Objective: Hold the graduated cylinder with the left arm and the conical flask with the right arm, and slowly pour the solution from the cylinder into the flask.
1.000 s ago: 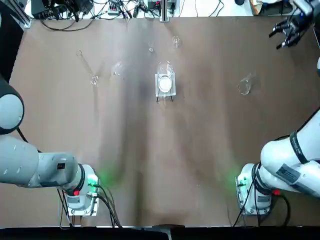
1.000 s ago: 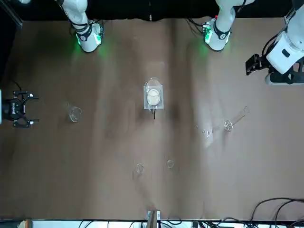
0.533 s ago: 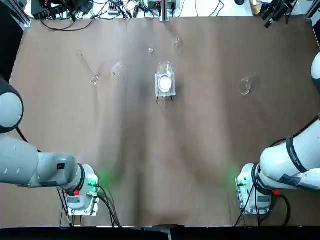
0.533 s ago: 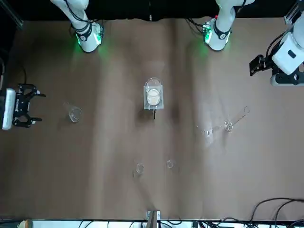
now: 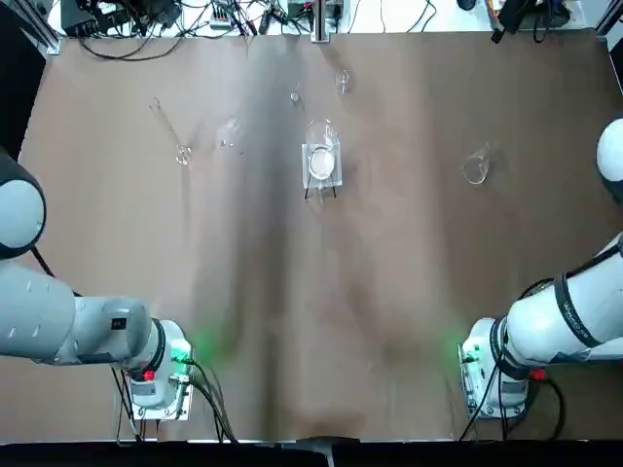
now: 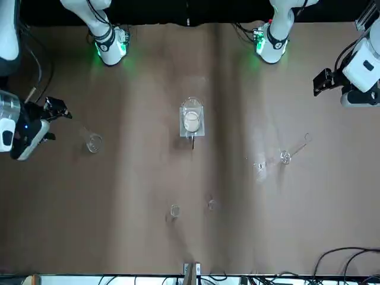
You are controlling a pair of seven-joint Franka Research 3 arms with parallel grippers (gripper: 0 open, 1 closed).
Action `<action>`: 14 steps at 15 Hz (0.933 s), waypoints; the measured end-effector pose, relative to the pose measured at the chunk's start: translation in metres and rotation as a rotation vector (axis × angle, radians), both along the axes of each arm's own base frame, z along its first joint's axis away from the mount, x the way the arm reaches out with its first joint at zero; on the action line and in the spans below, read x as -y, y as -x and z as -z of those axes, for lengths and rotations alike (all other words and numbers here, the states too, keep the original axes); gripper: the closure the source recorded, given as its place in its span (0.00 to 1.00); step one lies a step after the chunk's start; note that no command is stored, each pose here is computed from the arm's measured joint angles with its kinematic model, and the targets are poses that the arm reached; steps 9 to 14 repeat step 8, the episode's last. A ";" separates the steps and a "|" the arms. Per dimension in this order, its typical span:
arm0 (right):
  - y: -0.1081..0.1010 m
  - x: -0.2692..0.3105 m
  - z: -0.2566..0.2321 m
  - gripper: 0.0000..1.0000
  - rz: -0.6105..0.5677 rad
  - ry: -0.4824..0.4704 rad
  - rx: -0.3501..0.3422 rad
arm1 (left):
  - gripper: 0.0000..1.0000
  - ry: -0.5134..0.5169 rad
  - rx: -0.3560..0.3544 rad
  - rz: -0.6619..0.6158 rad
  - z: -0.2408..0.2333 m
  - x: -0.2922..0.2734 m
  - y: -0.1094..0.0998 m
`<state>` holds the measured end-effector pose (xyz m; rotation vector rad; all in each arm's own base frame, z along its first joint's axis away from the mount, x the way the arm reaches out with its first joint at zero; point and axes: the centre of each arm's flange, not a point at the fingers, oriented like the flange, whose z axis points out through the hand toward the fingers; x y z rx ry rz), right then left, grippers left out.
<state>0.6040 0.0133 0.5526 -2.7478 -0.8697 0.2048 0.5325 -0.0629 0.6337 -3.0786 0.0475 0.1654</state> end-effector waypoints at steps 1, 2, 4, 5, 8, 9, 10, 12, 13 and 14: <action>0.002 -0.001 -0.006 0.01 0.080 0.028 -0.007 | 0.00 0.000 -0.002 0.000 0.001 0.000 -0.001; 0.005 -0.002 -0.011 0.01 0.148 0.053 -0.012 | 0.00 0.000 -0.004 0.000 0.002 0.000 -0.001; 0.012 -0.010 -0.022 0.01 0.263 0.098 -0.033 | 0.00 0.000 -0.006 0.001 0.003 0.001 -0.002; 0.017 -0.018 -0.026 0.01 0.311 0.117 -0.045 | 0.00 0.000 -0.005 0.002 0.003 0.001 -0.002; 0.031 -0.040 -0.042 0.00 0.342 0.174 -0.028 | 0.00 0.001 0.000 0.006 0.001 0.003 -0.001; 0.031 -0.040 -0.042 0.00 0.342 0.174 -0.028 | 0.00 0.001 0.000 0.006 0.001 0.003 -0.001; 0.031 -0.040 -0.042 0.00 0.342 0.174 -0.028 | 0.00 0.001 0.000 0.006 0.001 0.003 -0.001; 0.031 -0.040 -0.042 0.00 0.342 0.174 -0.028 | 0.00 0.001 0.000 0.006 0.001 0.003 -0.001; 0.031 -0.040 -0.042 0.00 0.342 0.174 -0.028 | 0.00 0.001 0.000 0.006 0.001 0.003 -0.001; 0.031 -0.040 -0.042 0.00 0.342 0.174 -0.028 | 0.00 0.001 0.000 0.006 0.001 0.003 -0.001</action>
